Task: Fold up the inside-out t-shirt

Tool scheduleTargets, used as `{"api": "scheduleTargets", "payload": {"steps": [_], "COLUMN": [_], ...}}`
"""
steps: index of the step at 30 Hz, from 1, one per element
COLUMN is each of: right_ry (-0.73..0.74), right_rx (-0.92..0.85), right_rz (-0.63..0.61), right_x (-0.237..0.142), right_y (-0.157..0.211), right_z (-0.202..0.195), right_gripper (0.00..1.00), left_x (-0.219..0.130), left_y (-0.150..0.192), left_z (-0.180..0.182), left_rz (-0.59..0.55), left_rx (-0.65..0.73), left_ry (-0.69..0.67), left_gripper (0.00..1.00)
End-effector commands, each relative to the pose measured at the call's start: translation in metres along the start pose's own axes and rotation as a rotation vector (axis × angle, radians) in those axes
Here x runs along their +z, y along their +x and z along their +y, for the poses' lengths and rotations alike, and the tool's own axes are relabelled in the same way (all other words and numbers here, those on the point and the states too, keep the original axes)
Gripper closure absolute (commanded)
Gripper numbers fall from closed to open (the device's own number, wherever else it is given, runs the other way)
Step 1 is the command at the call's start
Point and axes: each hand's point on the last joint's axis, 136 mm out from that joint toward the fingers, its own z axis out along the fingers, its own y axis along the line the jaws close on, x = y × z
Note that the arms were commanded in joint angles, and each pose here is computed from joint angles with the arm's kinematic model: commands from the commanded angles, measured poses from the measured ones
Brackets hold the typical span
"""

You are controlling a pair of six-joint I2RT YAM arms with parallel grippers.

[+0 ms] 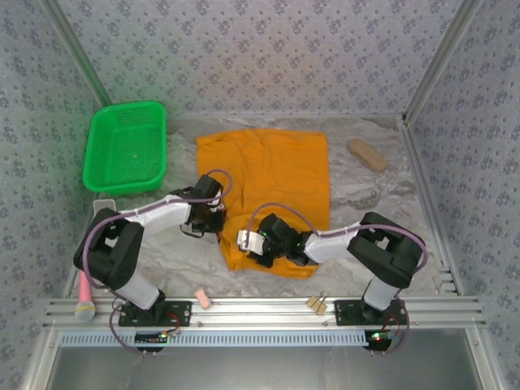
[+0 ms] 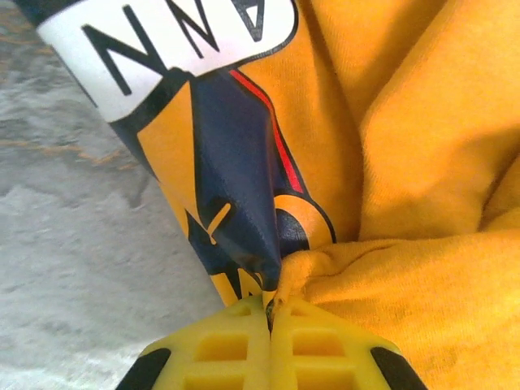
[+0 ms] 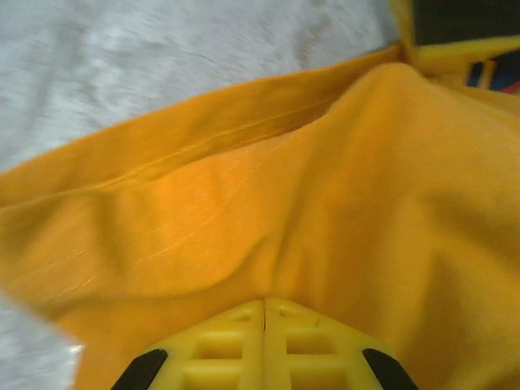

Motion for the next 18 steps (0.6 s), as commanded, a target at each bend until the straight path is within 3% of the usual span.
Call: {"api": "scheduleTargets", "payload": {"steps": [1,4,6,7,8,9,15,18], "right_ry": [-0.130,-0.127,-0.077,-0.036,-0.011,-0.004,-0.020,-0.049], "right_rx": [-0.073,-0.145,-0.141,-0.112,-0.091,-0.069,0.079,0.134], "right_rz": [-0.160,-0.227,-0.183,-0.157,-0.146,-0.138,-0.058,-0.034], "right_x": [-0.020,-0.036,-0.035,-0.032,-0.029,-0.025,0.012,0.024], "right_y": [-0.032,-0.058,-0.064,-0.065,-0.066,-0.065,-0.042,-0.033], "right_z": [0.028,0.030,0.020,0.009,0.002,-0.002,-0.010,-0.007], "right_gripper": [1.00,1.00,0.95,0.72,0.59,0.56,0.54,0.64], "left_x": [-0.023,-0.033,-0.038,-0.040,-0.041,-0.042,-0.034,-0.027], "left_y": [-0.011,-0.013,-0.012,-0.011,-0.011,-0.009,0.000,0.005], "left_z": [0.005,0.006,0.004,0.004,0.004,0.005,0.013,0.014], "left_rz": [-0.058,-0.086,-0.112,-0.121,-0.126,-0.124,-0.101,-0.077], "left_rx": [-0.004,-0.033,-0.045,-0.058,-0.067,-0.077,-0.128,-0.140], "left_ry": [-0.030,-0.016,0.012,0.023,0.036,0.045,0.074,0.079], "left_gripper": [0.89,0.71,0.57,0.54,0.53,0.52,0.53,0.53]}}
